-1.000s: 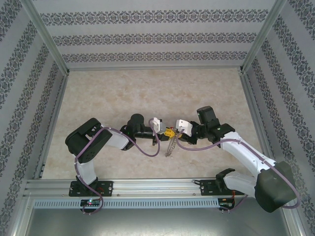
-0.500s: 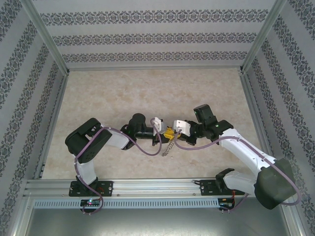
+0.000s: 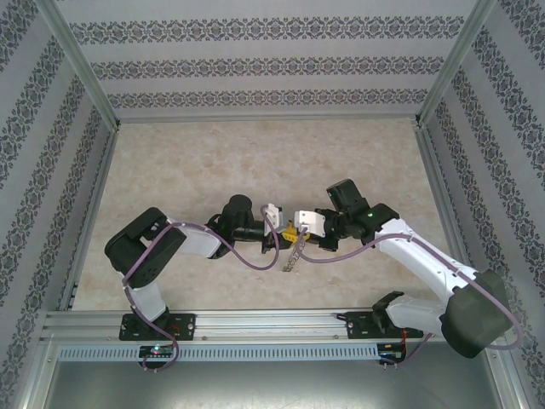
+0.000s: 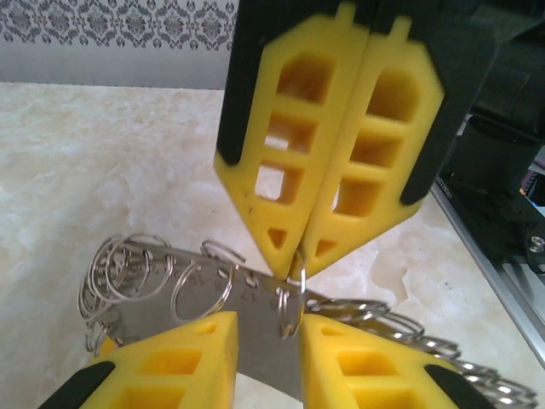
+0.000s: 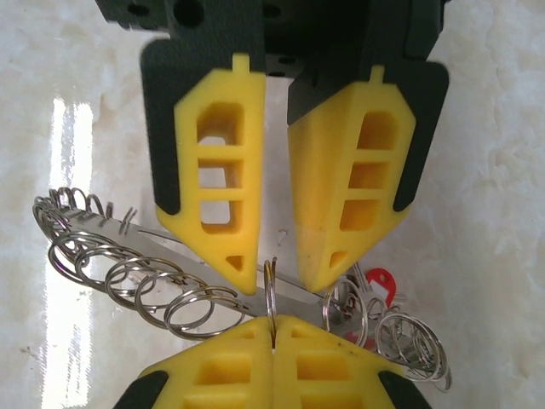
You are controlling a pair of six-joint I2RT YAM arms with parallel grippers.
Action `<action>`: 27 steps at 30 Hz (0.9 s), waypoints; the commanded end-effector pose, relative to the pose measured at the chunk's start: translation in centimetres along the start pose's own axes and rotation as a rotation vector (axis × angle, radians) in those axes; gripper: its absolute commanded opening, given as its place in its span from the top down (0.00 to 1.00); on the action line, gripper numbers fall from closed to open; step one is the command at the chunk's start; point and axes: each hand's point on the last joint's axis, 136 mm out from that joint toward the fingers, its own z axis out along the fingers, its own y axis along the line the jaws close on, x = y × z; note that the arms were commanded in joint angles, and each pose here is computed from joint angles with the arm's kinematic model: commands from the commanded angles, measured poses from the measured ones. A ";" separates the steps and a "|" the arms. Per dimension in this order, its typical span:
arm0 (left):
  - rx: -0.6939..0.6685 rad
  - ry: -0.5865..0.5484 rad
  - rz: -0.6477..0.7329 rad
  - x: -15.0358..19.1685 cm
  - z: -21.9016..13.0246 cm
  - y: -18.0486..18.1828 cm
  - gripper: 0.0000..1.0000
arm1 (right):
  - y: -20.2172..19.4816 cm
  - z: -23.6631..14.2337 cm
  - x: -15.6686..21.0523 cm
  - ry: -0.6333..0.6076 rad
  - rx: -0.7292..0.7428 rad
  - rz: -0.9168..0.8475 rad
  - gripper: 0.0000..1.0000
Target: Put the keys on the keyring
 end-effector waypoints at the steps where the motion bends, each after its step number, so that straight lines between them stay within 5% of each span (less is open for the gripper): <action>1: 0.013 -0.023 0.062 -2.1 -0.3 -0.1 0.74 | -0.6 -0.5 0.2 0.052 0.027 -0.030 1.00; 22: 0.040 -0.005 0.048 -1.4 0.8 0.3 0.75 | -1.1 -0.8 -1.4 0.004 0.026 -0.035 1.00; 27: 0.023 -0.005 0.055 -1.0 0.8 0.4 0.92 | -1.1 -0.7 -1.5 -0.009 0.020 -0.024 1.00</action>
